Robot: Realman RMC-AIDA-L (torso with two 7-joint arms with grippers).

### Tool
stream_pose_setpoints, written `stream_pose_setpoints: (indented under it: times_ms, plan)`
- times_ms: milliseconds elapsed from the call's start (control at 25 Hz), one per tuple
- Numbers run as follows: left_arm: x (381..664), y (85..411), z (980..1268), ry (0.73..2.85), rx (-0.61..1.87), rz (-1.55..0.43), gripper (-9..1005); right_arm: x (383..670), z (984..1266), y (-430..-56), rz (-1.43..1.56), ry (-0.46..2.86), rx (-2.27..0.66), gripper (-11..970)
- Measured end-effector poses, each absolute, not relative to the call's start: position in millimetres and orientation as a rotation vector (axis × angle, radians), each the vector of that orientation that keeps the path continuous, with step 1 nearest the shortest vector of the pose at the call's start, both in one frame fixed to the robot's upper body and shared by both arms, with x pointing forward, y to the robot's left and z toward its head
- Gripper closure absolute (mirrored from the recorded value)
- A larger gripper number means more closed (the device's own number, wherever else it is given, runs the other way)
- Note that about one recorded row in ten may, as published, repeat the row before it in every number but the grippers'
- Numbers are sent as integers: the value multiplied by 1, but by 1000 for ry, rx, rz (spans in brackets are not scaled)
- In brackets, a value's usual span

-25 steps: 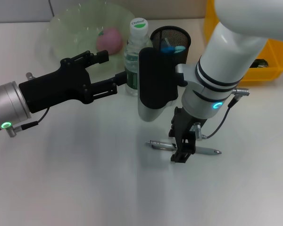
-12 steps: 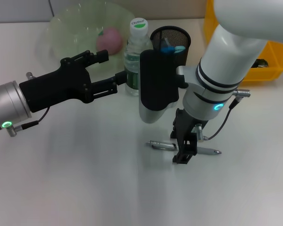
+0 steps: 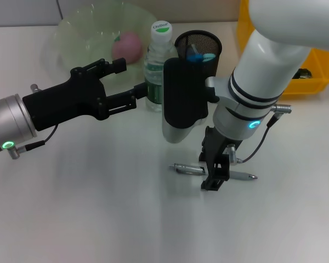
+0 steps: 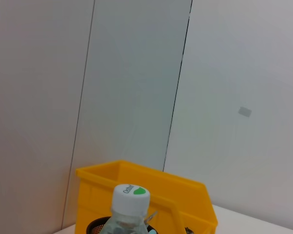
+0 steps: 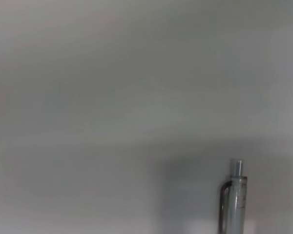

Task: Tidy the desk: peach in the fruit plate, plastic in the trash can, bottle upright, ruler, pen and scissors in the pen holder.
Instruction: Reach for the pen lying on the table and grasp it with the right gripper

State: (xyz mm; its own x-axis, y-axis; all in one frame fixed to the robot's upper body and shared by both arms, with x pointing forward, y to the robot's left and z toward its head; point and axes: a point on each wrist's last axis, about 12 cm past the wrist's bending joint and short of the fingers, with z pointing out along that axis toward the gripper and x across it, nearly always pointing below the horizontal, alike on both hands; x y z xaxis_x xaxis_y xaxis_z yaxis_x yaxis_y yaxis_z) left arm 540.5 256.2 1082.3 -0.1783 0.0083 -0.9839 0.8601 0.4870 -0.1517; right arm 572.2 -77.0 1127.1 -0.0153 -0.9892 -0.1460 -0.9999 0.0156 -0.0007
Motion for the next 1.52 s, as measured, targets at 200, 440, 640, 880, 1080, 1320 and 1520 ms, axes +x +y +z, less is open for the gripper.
stream_pose_setpoints:
  times_ms: [200,440,640,880,1080,1320,1520]
  plan:
    - [541,256,1082,1569,774,-914,181,572,1127,-77,155,2161,-2127,369]
    - [540,256,1082,1569,773,-915,182,572,1128,-77,160,2170,-2113,389]
    - [540,256,1082,1569,774,-916,181,572,1127,-77,158,2168,-2117,405]
    - [540,256,1082,1570,772,-916,181,571,1127,-78,160,2171,-2116,425]
    - [539,256,1082,1569,772,-917,182,571,1127,-77,160,2170,-2115,431]
    - [539,256,1081,1569,772,-917,181,572,1127,-77,155,2167,-2109,436]
    - [538,257,1081,1569,772,-919,181,572,1126,-77,150,2165,-2113,457]
